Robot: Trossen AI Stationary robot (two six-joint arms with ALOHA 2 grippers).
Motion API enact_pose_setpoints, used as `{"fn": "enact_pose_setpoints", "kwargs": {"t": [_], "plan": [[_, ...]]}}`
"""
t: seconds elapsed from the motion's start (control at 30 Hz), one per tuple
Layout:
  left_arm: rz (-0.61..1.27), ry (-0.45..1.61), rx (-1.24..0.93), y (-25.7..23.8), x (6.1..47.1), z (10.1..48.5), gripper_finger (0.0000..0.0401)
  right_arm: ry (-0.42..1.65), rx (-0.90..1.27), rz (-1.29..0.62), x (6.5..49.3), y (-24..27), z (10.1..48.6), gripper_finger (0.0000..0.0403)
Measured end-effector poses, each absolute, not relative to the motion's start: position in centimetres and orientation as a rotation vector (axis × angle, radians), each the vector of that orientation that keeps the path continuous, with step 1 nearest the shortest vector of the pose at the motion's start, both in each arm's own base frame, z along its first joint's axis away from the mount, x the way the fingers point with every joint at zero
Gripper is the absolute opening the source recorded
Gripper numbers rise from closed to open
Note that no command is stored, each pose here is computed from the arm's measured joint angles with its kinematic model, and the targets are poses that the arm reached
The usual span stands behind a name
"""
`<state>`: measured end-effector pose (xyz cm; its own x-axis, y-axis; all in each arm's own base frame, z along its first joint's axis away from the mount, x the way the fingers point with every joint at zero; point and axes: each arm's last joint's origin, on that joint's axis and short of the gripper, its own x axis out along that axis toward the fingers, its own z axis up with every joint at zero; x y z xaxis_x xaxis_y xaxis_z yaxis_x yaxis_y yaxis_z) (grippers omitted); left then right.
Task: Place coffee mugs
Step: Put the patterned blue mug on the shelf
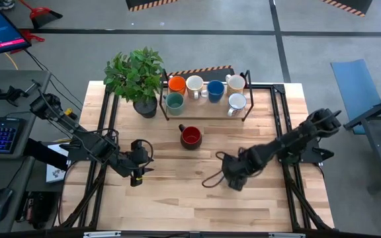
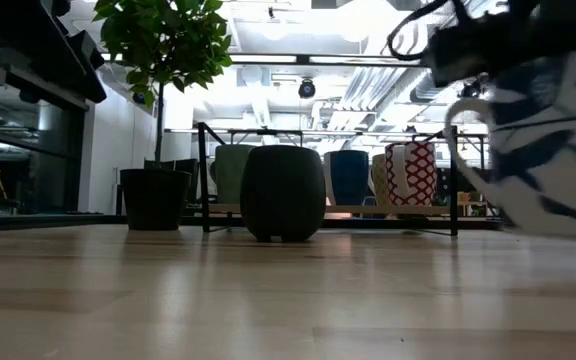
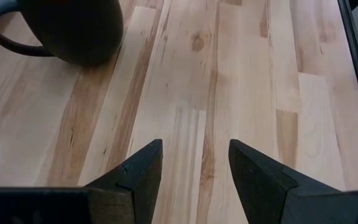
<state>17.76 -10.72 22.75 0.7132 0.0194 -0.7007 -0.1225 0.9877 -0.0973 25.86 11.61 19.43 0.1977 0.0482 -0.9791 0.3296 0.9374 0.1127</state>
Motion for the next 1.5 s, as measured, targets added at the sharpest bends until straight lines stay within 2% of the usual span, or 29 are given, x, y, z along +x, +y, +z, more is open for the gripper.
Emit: {"fn": "enact_pose_setpoints", "kwargs": {"t": [0.13, 0.37, 0.53, 0.77, 0.93, 1.13, 1.5], "plan": [[0.078, 0.772, -0.142, -10.7, 17.8, 22.8, 0.0172, 1.390, 0.207, -0.277, 26.6, 9.2, 21.1, 0.0004], [0.078, 0.770, -0.143, -10.7, 17.8, 22.8, 0.0172, 1.306, 0.077, -0.217, 28.9, 6.3, 24.5, 0.0004], [0.078, 0.770, -0.143, -10.7, 17.8, 22.8, 0.0172, 1.231, -0.051, -0.273, 30.2, 2.9, 27.7, 0.0004], [0.076, 0.770, -0.139, -10.7, 17.8, 22.8, 0.0172, 1.099, -0.110, -0.335, 31.5, -3.4, 31.9, 0.0004], [0.067, 0.771, -0.115, -10.7, 17.8, 22.8, 0.0172, 1.025, -0.114, -0.357, 31.6, -7.8, 33.5, 0.0004], [0.055, 0.767, -0.092, -10.8, 17.8, 22.8, 0.0172, 0.965, -0.112, -0.319, 32.1, -11.4, 33.2, 0.0004], [0.054, 0.758, -0.102, -10.8, 17.9, 22.9, 0.0172, 1.074, -0.193, -0.253, 34.3, -14.9, 28.8, 0.0004]]}}
